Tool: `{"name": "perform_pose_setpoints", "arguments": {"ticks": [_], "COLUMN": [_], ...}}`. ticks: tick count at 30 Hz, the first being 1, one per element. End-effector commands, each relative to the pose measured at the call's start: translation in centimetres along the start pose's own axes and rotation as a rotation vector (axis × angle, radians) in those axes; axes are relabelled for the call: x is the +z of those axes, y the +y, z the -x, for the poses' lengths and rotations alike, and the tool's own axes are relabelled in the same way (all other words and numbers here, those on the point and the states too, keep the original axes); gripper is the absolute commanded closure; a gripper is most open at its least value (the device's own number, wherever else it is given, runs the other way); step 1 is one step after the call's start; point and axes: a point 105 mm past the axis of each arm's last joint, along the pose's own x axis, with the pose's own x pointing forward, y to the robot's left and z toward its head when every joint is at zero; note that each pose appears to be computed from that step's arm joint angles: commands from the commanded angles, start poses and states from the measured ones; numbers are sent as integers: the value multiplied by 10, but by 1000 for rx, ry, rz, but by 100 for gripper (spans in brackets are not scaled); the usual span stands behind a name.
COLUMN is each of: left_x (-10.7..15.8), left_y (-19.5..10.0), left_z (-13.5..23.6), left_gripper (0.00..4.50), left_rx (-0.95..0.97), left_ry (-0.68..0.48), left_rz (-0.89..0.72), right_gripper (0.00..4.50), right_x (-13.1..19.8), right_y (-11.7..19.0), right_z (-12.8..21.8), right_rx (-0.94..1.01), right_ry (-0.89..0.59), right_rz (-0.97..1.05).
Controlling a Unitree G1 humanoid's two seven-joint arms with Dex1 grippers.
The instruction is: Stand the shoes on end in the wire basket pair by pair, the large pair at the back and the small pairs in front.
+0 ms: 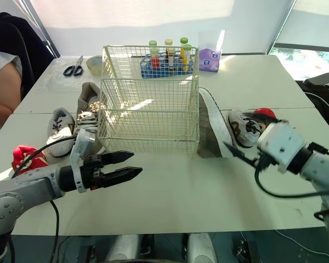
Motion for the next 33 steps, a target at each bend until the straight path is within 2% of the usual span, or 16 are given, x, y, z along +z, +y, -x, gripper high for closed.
{"name": "perform_pose_setpoints", "arguments": {"ticks": [1, 5, 11, 18, 23, 28, 33], "left_x": [-1, -5, -5, -3, -3, -3, -2], "left_y": [-3, -4, -3, -1, 0, -1, -1], "left_z": [-3, -3, -3, -3, -3, -6, -6], "left_gripper": [0, 0, 0, 0, 0, 0, 0], "left_rx": [-25, -16, 8, 34, 42, 45, 49], "left_ry": [7, 4, -19, -37, -40, -43, -49], "left_rz": [-20, -14, -9, -9, -7, -6, -5], "right_gripper": [4, 4, 4, 4, 4, 4, 4], "right_x": [17, 5, -22, -51, -70, -77, -100], "right_y": [25, 49, 61, 35, 20, 11, 8], "right_z": [-4, -12, -36, -58, -61, -70, -68], "right_rx": [83, 149, 199, 118, 90, 45, 9], "right_ry": [-78, -61, 3, 118, 204, 242, 394], "right_rz": [106, 135, 303, 370, 382, 322, 277]}}
